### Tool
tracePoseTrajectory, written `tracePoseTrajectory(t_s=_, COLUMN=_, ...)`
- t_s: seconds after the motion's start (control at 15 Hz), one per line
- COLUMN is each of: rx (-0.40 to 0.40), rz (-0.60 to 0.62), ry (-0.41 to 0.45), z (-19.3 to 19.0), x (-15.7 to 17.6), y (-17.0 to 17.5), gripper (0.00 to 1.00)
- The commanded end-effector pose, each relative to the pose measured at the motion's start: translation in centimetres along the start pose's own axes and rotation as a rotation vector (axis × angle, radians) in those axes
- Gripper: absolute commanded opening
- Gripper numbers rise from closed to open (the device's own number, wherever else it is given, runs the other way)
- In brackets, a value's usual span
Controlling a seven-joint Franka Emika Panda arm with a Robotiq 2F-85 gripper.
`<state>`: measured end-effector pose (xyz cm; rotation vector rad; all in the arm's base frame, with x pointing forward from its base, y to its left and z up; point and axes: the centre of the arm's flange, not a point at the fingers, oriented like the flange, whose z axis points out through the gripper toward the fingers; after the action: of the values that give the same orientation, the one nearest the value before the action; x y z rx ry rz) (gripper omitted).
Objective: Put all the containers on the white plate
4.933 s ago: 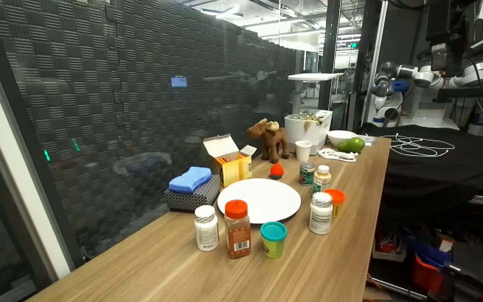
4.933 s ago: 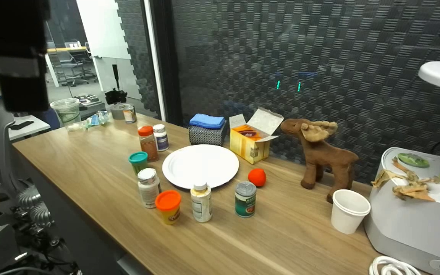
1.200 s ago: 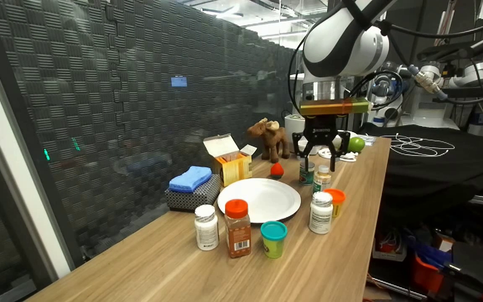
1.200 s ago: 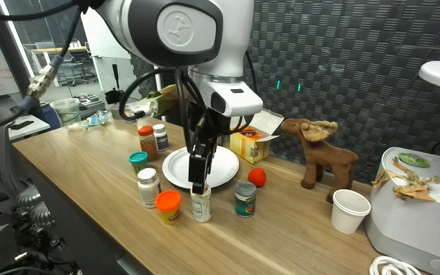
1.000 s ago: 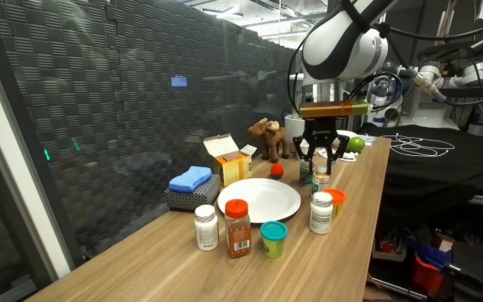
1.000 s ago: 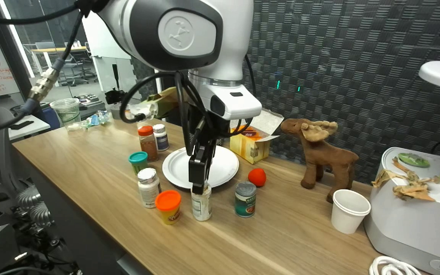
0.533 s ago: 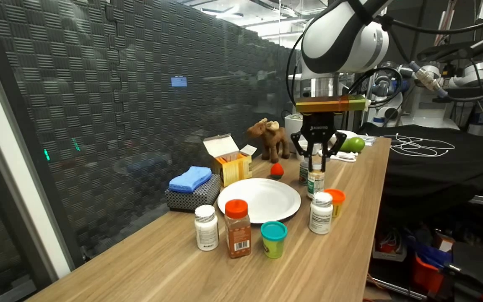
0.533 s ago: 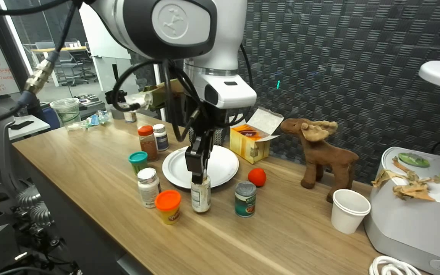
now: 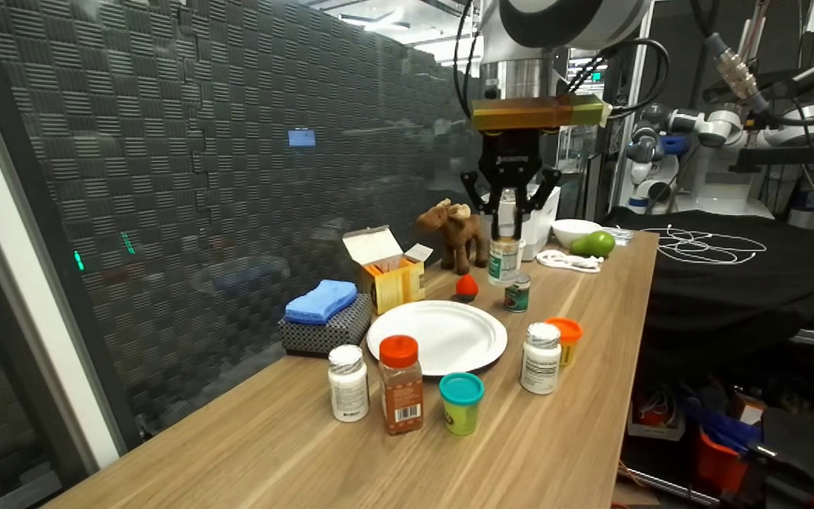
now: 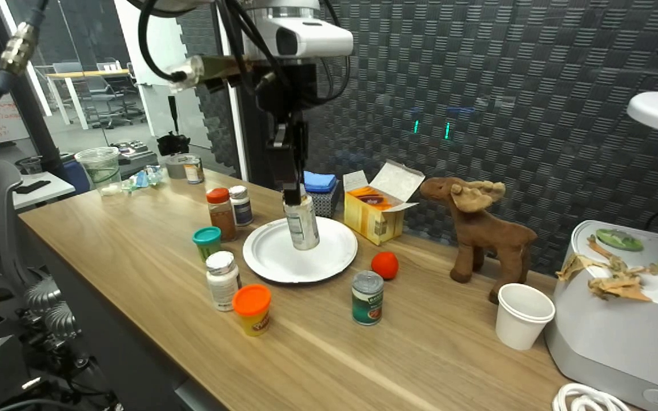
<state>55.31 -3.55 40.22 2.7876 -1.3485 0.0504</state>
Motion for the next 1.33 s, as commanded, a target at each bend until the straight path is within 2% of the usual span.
tracePoseTrajectory(t_s=0.0, rx=-0.002, rz=-0.080, ry=0.019, z=-2.5, x=1.2, y=-4.6, gripper=0.13)
tracePoseTrajectory(t_s=0.27, rx=-0.017, rz=-0.186, ry=-0.024, z=-2.4, x=2.0, y=-9.3, gripper=0.12)
tracePoseTrajectory(t_s=0.47, rx=-0.045, rz=-0.253, ry=-0.086, z=-1.1, x=2.5, y=-11.9, gripper=0.11)
tracePoseTrajectory(t_s=0.67, rx=-0.043, rz=-0.317, ry=-0.112, z=0.8, x=3.7, y=-14.0, gripper=0.11)
tracePoseTrajectory(t_s=1.27, rx=-0.036, rz=-0.405, ry=-0.199, z=5.7, x=5.4, y=-16.0, gripper=0.11)
